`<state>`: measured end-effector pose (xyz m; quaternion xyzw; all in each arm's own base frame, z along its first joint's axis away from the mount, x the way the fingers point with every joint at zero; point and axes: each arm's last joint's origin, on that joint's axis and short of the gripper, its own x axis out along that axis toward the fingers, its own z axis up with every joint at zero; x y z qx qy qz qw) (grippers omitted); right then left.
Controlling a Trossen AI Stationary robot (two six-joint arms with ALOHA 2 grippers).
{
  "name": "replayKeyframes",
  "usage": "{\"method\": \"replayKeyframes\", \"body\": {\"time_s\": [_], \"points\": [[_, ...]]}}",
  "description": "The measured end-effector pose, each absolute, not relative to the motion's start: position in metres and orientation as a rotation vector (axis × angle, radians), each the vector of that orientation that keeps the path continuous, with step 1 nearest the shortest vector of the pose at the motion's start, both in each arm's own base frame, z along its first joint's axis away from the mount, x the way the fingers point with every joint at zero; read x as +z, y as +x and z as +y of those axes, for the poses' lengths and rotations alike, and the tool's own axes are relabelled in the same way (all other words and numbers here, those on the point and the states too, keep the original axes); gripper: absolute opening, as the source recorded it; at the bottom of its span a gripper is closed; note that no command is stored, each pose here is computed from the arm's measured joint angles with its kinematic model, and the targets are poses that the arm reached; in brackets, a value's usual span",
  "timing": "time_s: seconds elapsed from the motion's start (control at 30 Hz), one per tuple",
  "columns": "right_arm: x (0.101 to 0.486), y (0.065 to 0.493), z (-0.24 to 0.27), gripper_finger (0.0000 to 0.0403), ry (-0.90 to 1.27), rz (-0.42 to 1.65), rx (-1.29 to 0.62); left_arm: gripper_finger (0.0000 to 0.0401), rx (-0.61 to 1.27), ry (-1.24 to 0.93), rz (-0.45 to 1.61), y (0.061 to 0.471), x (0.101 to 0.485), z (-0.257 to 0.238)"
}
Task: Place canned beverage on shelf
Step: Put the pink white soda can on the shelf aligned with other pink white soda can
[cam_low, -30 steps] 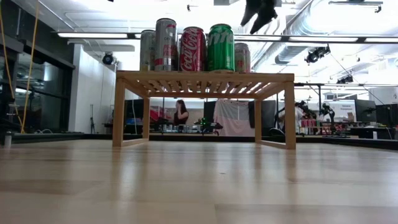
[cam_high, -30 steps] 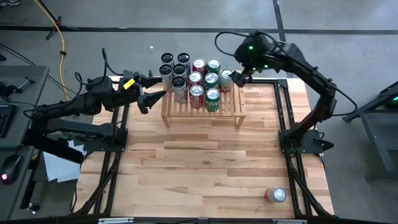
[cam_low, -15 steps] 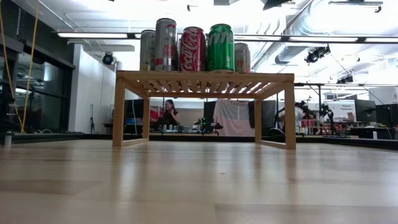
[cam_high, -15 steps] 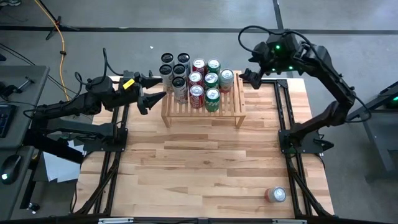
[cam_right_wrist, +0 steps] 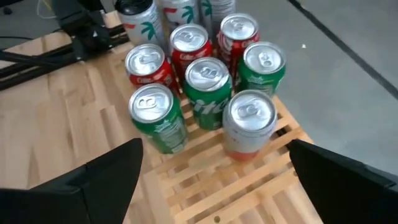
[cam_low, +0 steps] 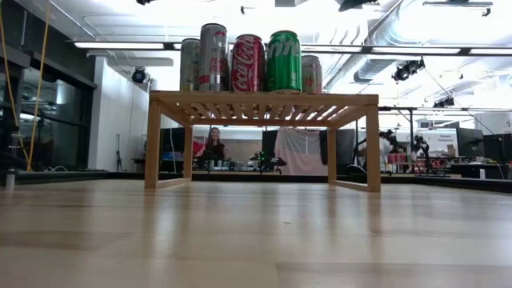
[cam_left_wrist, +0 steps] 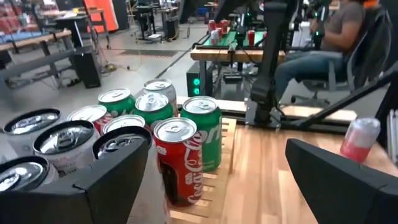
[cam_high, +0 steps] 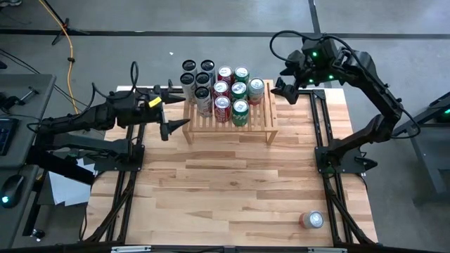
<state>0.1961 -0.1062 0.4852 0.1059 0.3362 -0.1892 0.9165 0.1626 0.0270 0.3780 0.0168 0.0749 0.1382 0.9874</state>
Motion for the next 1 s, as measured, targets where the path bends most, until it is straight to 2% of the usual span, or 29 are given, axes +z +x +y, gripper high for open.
{"method": "replayKeyframes", "body": {"time_s": [0.13, 0.33, 0.57, 0.7, 1.0], "points": [[0.483, 0.195, -0.104, 0.0390, 0.309, 0.708, -0.353, 0.0374, 0.282, -0.047, 0.134, 0.163, 0.378, 0.027], [0.476, 0.195, -0.084, 0.0390, 0.516, 0.800, -0.200, 0.0374, 0.282, -0.034, 0.125, 0.163, 0.380, 0.027], [0.466, 0.209, -0.034, 0.0390, 0.504, 0.908, -0.239, 0.0374, 0.283, -0.032, 0.124, 0.163, 0.380, 0.027], [0.441, 0.220, 0.002, 0.0390, 0.502, 1.038, -0.204, 0.0374, 0.283, -0.032, 0.124, 0.163, 0.380, 0.027], [0.359, 0.210, 0.089, 0.0390, 0.576, 1.523, -0.137, 0.0374, 0.288, -0.032, 0.124, 0.163, 0.380, 0.027]]}}
